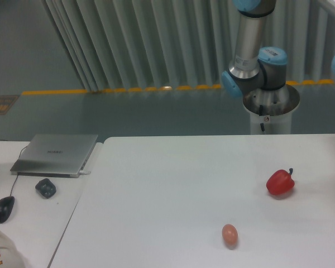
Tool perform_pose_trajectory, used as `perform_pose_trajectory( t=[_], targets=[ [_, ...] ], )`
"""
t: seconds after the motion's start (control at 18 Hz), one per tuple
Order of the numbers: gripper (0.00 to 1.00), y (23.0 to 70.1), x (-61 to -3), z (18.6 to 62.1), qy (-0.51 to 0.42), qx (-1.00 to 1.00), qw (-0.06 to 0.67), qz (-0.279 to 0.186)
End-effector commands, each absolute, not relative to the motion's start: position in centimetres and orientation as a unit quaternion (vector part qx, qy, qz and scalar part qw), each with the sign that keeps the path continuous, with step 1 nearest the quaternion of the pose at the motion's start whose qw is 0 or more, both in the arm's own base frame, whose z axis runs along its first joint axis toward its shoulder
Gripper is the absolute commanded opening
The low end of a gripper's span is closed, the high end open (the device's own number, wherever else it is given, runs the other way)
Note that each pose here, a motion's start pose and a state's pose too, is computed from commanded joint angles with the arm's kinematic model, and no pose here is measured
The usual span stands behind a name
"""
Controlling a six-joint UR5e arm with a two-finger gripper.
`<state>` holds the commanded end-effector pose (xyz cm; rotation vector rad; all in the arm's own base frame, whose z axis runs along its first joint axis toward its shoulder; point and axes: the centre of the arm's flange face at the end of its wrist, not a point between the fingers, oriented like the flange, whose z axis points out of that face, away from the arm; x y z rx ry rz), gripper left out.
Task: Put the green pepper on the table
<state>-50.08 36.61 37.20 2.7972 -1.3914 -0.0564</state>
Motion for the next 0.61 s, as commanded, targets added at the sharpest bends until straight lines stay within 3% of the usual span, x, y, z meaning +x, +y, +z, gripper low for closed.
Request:
perform_pose_trajectory(
  t=[0.39, 0.61],
  targets=[
    [1.0, 36.2, -50.2, 37.3, -0.443, 0.896, 0.009, -0.019],
    [1.0, 33.6, -51.2, 36.1, -0.425, 0.905, 0.006, -0.018]
  ],
)
